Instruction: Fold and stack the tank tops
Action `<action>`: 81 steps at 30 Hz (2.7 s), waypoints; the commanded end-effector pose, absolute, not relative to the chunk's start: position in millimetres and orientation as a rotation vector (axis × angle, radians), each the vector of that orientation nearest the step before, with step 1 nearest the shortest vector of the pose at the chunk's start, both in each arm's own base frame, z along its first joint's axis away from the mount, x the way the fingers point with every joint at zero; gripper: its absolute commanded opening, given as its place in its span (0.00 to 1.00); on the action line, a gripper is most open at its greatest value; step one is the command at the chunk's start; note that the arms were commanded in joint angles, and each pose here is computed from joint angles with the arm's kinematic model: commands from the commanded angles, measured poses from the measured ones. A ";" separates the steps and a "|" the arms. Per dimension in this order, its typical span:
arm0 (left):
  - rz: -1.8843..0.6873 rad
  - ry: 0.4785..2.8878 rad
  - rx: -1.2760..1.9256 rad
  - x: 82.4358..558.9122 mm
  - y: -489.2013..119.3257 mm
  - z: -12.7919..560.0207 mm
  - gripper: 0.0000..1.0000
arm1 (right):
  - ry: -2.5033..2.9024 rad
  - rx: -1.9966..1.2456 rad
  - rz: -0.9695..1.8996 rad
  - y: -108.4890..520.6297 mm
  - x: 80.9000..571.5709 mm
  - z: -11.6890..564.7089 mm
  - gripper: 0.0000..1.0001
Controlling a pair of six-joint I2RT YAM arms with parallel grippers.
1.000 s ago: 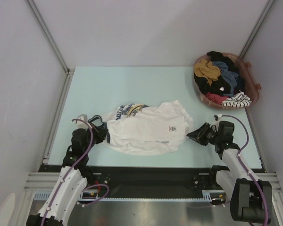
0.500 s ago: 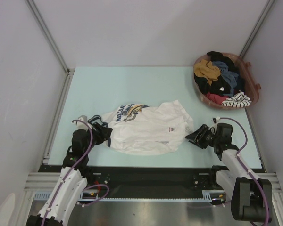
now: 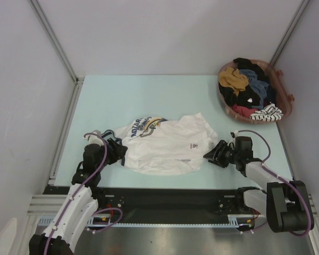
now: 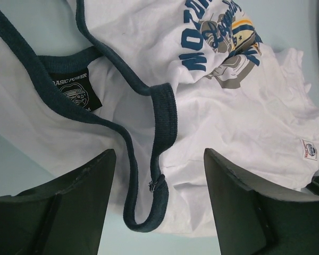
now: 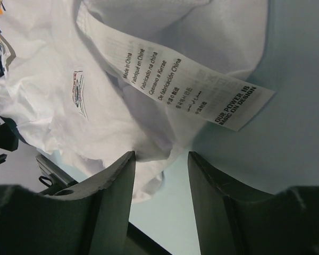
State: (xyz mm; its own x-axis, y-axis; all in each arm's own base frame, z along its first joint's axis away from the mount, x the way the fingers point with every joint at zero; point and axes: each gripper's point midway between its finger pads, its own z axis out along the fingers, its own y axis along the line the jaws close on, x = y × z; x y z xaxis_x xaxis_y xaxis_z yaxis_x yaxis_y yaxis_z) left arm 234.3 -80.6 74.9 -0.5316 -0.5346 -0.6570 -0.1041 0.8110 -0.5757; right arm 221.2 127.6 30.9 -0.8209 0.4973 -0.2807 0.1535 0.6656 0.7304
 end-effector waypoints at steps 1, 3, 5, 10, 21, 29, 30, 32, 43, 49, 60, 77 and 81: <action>-0.593 2.018 -0.429 245.7 -79.1 100.9 0.73 | 2.326 0.434 0.953 128.9 247.0 49.9 0.50; -0.596 2.014 -0.424 246.3 -79.8 102.2 0.73 | 2.319 0.426 0.923 127.4 250.5 51.2 0.49; -0.607 2.011 -0.417 247.3 -81.4 103.5 0.73 | 2.322 0.425 0.922 128.4 251.7 51.3 0.49; -0.609 2.017 -0.410 248.6 -82.5 102.8 0.73 | 2.329 0.440 0.944 131.5 256.3 50.8 0.37; -0.571 2.054 -0.401 249.2 -79.7 95.4 0.74 | 2.337 0.422 0.942 131.4 250.9 61.8 0.39; -0.561 2.053 -0.398 249.4 -78.4 96.8 0.73 | 2.358 0.443 0.964 133.2 242.8 53.4 0.43; -0.558 2.051 -0.398 249.4 -77.9 97.5 0.73 | 2.362 0.446 0.972 134.1 240.4 51.0 0.42; -0.559 2.051 -0.397 249.2 -78.1 97.6 0.73 | 2.367 0.454 0.980 134.7 238.5 49.5 0.41; -0.559 2.053 -0.397 249.6 -78.1 97.5 0.73 | 2.371 0.452 1.003 138.7 231.8 52.2 0.47; -0.557 2.058 -0.397 249.1 -78.0 96.1 0.74 | 2.375 0.468 1.017 141.3 229.0 47.7 0.45; -0.559 2.060 -0.394 249.6 -78.6 95.6 0.74 | 2.384 0.470 1.011 142.7 225.6 49.1 0.32; -0.556 2.136 -0.387 248.8 -81.8 79.0 0.80 | 2.333 0.433 1.001 142.8 242.7 68.8 0.00; -0.576 2.132 -0.368 247.2 -84.8 80.1 0.70 | 2.338 0.444 1.003 142.9 241.6 66.3 0.00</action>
State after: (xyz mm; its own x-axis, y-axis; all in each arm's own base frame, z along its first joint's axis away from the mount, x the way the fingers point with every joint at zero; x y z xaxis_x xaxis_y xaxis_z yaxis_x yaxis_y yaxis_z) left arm 234.8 -80.3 55.2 -0.6186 -0.4655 -0.6329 -0.1202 0.8522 -0.5093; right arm 234.6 141.3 57.4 -0.8016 0.4986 -0.3300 0.1092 0.6647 0.7391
